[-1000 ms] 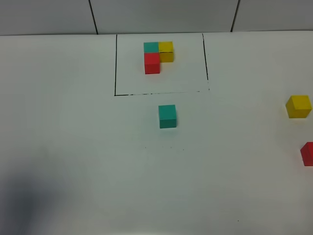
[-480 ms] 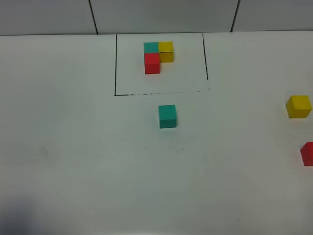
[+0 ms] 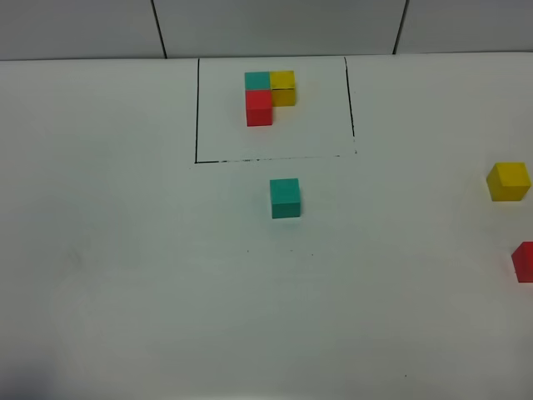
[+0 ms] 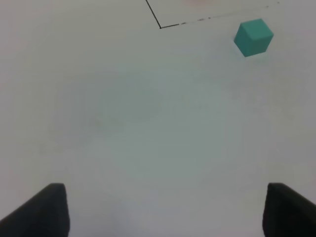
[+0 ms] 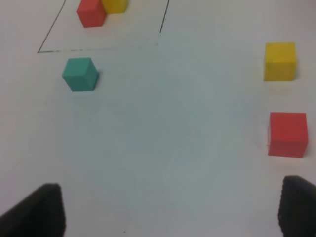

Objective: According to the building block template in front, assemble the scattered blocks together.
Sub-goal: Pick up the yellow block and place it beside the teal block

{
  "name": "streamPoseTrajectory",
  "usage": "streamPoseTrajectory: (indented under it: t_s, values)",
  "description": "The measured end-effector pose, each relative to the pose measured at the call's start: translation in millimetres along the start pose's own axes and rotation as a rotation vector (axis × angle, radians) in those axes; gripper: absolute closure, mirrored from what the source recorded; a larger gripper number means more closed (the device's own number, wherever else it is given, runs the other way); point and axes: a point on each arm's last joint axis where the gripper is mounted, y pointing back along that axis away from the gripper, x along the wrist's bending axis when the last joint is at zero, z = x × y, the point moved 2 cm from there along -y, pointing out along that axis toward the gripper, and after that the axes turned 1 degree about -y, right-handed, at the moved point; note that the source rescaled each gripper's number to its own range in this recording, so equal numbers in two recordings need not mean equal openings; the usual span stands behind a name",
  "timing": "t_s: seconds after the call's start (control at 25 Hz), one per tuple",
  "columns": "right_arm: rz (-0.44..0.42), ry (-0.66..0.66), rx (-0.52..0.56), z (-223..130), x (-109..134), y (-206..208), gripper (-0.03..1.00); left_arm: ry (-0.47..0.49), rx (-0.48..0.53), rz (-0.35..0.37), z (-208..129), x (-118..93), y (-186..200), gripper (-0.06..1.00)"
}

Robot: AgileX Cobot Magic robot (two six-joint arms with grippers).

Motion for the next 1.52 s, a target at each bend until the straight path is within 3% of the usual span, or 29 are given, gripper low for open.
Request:
streamPoseTrajectory:
  t_s: [0.32, 0.76, 1.52]
  values:
    - [0.0, 0.0, 0.0, 0, 0, 0, 0.15, -0.001, 0.009, -0.005, -11, -2, 0, 0.13]
    - [0.001, -0.001, -0.001, 0, 0, 0, 0.15, -0.008, -0.072, 0.003, -18, -4, 9, 0.13]
    - [0.003, -0.002, -0.001, 0, 0, 0, 0.15, -0.003, -0.078, 0.003, -18, -5, 10, 0.13]
